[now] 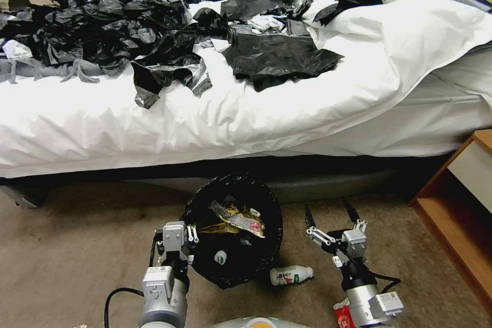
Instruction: Pick up the trash bin, then pick up the garbage from the floor and place it into the trash bin.
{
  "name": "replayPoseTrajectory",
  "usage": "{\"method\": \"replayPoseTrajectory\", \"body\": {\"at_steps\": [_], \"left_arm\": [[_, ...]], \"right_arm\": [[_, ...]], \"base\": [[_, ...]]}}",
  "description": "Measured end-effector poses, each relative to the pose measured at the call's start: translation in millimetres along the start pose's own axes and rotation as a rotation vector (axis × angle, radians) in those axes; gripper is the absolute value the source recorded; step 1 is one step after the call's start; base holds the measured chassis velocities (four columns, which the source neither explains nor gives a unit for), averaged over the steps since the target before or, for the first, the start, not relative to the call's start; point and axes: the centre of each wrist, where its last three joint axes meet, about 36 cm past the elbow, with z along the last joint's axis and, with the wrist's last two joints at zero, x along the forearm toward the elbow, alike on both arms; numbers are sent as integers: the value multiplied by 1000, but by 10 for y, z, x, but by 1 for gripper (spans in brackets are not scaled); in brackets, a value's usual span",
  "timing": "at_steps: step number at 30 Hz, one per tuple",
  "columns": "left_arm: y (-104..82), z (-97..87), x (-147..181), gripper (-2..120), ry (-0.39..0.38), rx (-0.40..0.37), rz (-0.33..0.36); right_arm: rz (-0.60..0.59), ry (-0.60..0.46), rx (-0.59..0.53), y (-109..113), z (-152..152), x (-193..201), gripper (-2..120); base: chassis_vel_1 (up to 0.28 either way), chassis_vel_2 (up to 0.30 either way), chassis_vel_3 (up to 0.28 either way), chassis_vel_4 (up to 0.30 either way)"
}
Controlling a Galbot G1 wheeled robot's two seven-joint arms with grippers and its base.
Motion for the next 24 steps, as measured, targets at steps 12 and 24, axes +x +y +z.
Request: {"method": "replayPoseTrajectory", "body": {"at_steps": [12,24], "left_arm": [[-13,-13,16,1,-3,-2,0],[-9,-16,15,1,-5,-6,-1]], "right_arm": [[4,-40,29,-40,29,-37,100],[4,-45,32,-52,35,-54,100]], "base": [[0,0,0,0],[119,-107,-116,115]]}}
